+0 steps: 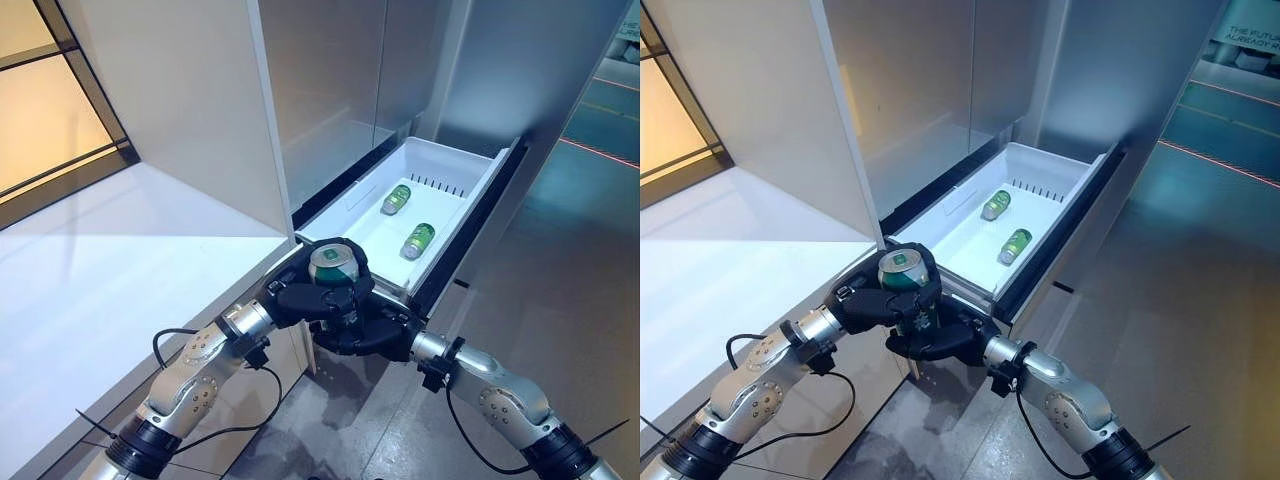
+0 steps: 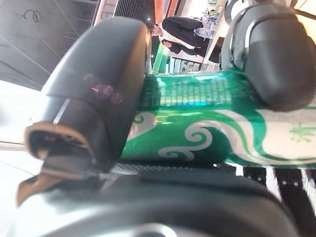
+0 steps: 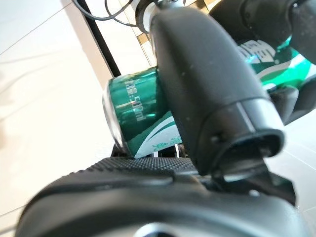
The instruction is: Put drinks into fridge and close the fridge
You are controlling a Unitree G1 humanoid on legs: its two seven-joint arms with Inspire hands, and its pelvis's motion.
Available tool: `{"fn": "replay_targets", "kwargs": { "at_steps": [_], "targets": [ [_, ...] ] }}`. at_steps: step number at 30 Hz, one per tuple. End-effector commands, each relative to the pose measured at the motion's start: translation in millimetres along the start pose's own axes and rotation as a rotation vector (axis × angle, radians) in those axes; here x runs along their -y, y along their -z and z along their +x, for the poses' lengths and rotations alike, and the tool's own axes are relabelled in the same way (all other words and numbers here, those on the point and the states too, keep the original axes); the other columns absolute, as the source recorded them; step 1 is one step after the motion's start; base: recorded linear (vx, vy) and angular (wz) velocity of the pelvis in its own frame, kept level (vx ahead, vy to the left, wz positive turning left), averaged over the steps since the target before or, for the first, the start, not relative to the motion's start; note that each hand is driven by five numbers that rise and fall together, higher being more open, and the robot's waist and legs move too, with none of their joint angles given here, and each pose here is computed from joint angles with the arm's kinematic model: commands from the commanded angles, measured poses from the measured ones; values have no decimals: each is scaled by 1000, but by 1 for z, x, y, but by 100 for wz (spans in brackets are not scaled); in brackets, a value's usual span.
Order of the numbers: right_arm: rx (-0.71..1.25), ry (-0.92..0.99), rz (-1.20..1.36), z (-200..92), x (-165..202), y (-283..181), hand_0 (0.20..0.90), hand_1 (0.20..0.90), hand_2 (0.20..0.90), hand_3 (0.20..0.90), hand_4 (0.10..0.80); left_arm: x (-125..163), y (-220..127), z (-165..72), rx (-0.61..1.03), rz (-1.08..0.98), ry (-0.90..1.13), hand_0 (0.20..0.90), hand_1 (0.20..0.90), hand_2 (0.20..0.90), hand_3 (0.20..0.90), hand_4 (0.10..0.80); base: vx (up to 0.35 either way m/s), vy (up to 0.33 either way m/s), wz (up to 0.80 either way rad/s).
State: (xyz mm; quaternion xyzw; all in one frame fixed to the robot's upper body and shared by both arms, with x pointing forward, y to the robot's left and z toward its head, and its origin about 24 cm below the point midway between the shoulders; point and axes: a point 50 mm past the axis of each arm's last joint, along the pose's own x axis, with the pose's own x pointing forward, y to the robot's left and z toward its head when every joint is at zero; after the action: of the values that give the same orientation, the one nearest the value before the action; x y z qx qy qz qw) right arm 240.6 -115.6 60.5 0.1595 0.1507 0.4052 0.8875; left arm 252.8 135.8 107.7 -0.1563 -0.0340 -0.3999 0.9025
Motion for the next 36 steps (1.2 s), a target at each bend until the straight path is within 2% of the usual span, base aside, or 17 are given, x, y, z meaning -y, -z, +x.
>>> {"fn": "replay_targets", "kwargs": {
  "at_steps": [1, 20, 21, 22, 23, 36],
  "targets": [
    [226, -518, 77, 35, -91, -52, 900, 900, 900, 900, 800, 57, -48, 46, 362, -83, 328, 300, 300, 300, 200, 100, 0, 0, 0],
    [133, -465, 53, 33, -87, -51, 900, 900, 900, 900, 800, 54, -51, 43, 367, -82, 292, 300, 300, 300, 200, 100, 0, 0, 0],
    [138, -466, 57, 33, -88, -51, 775, 775, 775, 755, 655, 54, -51, 43, 365, -85, 290, 300, 300, 300, 200, 100, 0, 0, 0],
    [139, -468, 60, 33, -88, -51, 401, 401, 401, 318, 218, 54, -50, 43, 365, -87, 289, 300, 300, 300, 200, 100, 0, 0, 0],
    [143, -471, 66, 34, -89, -50, 300, 300, 300, 200, 100, 55, -50, 43, 364, -88, 287, 300, 300, 300, 200, 100, 0, 0, 0],
    [145, -465, 40, 35, -90, -50, 300, 300, 300, 200, 100, 52, -44, 41, 350, -87, 243, 300, 300, 300, 200, 100, 0, 0, 0]
  ]
}}
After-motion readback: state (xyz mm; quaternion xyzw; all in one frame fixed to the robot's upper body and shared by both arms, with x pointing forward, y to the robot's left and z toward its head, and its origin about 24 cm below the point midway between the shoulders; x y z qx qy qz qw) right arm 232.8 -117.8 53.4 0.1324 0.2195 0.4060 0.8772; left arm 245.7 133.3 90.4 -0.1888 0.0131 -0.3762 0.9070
